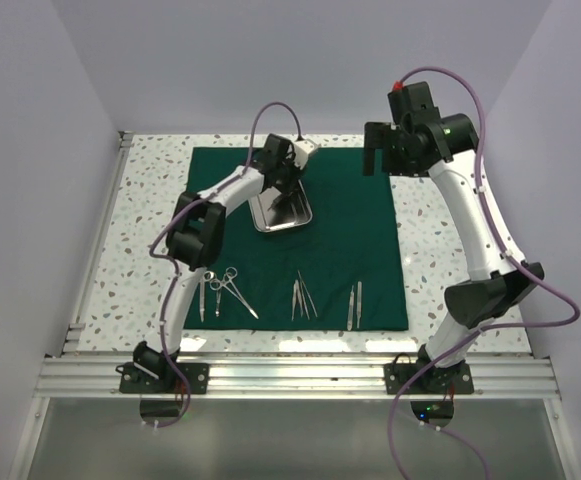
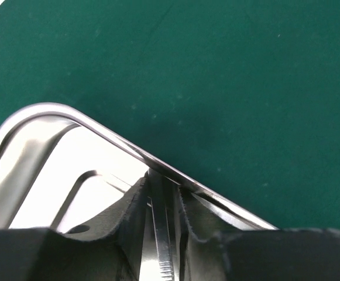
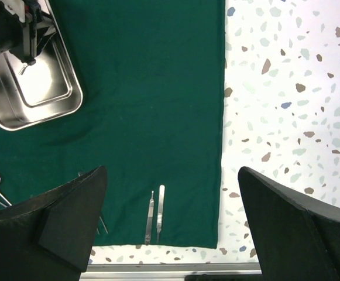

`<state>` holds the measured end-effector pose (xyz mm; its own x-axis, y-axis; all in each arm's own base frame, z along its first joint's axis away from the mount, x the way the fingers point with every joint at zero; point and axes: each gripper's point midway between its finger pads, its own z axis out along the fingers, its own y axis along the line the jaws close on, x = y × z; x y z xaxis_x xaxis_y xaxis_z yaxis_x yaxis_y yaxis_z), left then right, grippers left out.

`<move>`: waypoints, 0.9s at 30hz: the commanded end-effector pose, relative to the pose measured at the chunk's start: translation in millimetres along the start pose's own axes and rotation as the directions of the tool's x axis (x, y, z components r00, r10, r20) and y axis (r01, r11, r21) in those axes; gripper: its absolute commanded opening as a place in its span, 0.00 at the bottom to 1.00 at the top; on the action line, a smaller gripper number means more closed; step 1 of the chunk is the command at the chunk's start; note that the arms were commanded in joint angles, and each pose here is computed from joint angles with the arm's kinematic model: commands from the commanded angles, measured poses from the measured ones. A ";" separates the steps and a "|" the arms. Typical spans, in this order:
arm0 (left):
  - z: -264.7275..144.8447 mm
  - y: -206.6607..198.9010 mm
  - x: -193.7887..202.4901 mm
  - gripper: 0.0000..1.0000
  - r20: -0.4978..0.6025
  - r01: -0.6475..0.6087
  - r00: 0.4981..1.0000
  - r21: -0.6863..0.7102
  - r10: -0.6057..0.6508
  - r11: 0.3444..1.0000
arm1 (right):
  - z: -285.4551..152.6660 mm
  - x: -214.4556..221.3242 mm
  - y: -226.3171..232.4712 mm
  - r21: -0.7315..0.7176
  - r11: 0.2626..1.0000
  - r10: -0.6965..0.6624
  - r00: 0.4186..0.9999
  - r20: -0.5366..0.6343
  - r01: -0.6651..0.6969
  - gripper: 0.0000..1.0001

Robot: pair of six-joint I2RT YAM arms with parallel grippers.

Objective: Open and lay out the surgical kit
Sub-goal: Pick up the medical item from the container.

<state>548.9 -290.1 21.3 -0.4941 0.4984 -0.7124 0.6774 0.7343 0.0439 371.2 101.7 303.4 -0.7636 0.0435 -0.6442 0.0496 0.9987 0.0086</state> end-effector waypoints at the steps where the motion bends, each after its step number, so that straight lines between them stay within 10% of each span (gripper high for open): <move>1: 17.4 -31.8 128.5 0.24 -0.383 0.058 0.923 0.030 -0.042 0.998 | -24.9 2.1 -8.5 -0.009 1.000 0.017 0.999 0.029 -0.017 0.99; 6: 11.6 -24.0 142.2 0.00 -0.437 0.045 0.898 -0.030 -0.054 0.999 | -28.9 6.1 -9.1 -0.017 1.000 0.026 0.999 0.028 -0.026 0.99; 13: 7.5 -22.7 143.3 0.00 -0.454 0.058 0.888 -0.052 -0.076 0.997 | -36.5 6.2 -10.7 -0.024 0.999 0.039 0.998 0.041 -0.038 0.99; 27: -41.6 21.3 20.3 0.00 -0.193 0.123 0.969 -0.158 -0.153 0.980 | -38.1 0.9 -2.2 -0.062 0.996 0.063 0.997 0.050 -0.060 0.99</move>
<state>537.2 -272.4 26.0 -0.6165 0.4859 -0.6195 0.5726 0.8168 0.0708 351.0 100.9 317.2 -0.7488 0.0845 -0.6574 0.0579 0.9964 0.0622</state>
